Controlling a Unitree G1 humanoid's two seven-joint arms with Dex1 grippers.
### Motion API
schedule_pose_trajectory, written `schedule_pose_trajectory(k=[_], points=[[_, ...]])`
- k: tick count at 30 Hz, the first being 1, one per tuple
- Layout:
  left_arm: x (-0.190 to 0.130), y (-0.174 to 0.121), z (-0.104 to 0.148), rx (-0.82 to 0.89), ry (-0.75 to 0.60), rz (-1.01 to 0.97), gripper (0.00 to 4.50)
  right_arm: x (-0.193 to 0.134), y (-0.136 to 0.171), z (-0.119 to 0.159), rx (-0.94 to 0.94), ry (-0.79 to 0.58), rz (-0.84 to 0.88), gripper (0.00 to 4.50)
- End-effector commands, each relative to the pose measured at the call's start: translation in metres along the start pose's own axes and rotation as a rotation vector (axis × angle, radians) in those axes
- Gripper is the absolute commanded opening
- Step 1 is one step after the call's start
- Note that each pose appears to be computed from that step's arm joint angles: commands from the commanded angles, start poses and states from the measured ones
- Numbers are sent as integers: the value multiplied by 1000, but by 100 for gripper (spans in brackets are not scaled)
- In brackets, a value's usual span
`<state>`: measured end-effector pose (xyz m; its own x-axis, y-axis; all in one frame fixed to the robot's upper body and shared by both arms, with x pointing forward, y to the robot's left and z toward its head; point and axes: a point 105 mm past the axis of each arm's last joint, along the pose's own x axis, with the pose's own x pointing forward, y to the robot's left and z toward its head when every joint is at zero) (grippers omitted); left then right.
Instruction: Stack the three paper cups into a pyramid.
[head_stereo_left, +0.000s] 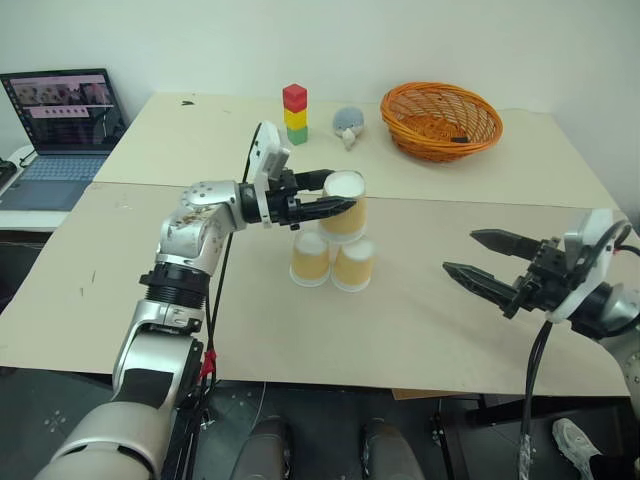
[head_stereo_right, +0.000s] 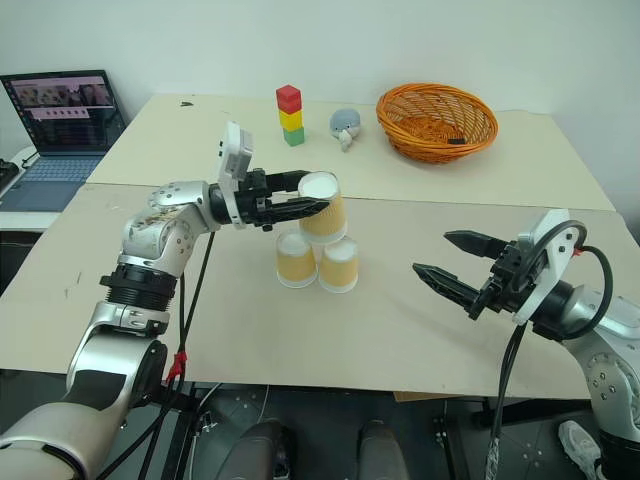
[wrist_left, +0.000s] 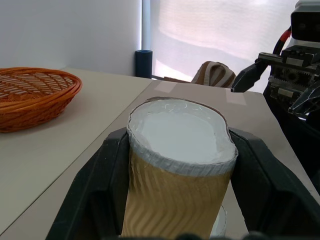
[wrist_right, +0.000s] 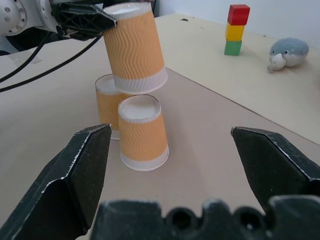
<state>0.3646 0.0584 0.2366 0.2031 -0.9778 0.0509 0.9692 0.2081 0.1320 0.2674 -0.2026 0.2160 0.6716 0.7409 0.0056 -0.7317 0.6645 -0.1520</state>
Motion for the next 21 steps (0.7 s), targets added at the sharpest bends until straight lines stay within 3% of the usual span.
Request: schedule_pose_trajectory(k=[1, 13, 15, 17, 18, 21], points=[[-2, -8, 15, 13, -50, -18, 241, -1, -2, 12, -34, -27, -1, 450], [-9, -8, 4, -17, -20, 23, 241, 1, -4, 11, -26, -23, 6, 450], [-9, -9, 3, -50, -24, 9, 337, 1, -4, 10, -27, -22, 6, 450], [-9, -8, 2, -43, -20, 15, 395, 1, -4, 11, -25, -25, 6, 450], [-7, -8, 2, 5, -17, 31, 448, 1, -5, 11, -28, -26, 4, 450], [-5, -9, 6, 18, -40, 37, 448, 0, -6, 12, -30, -25, 2, 450]])
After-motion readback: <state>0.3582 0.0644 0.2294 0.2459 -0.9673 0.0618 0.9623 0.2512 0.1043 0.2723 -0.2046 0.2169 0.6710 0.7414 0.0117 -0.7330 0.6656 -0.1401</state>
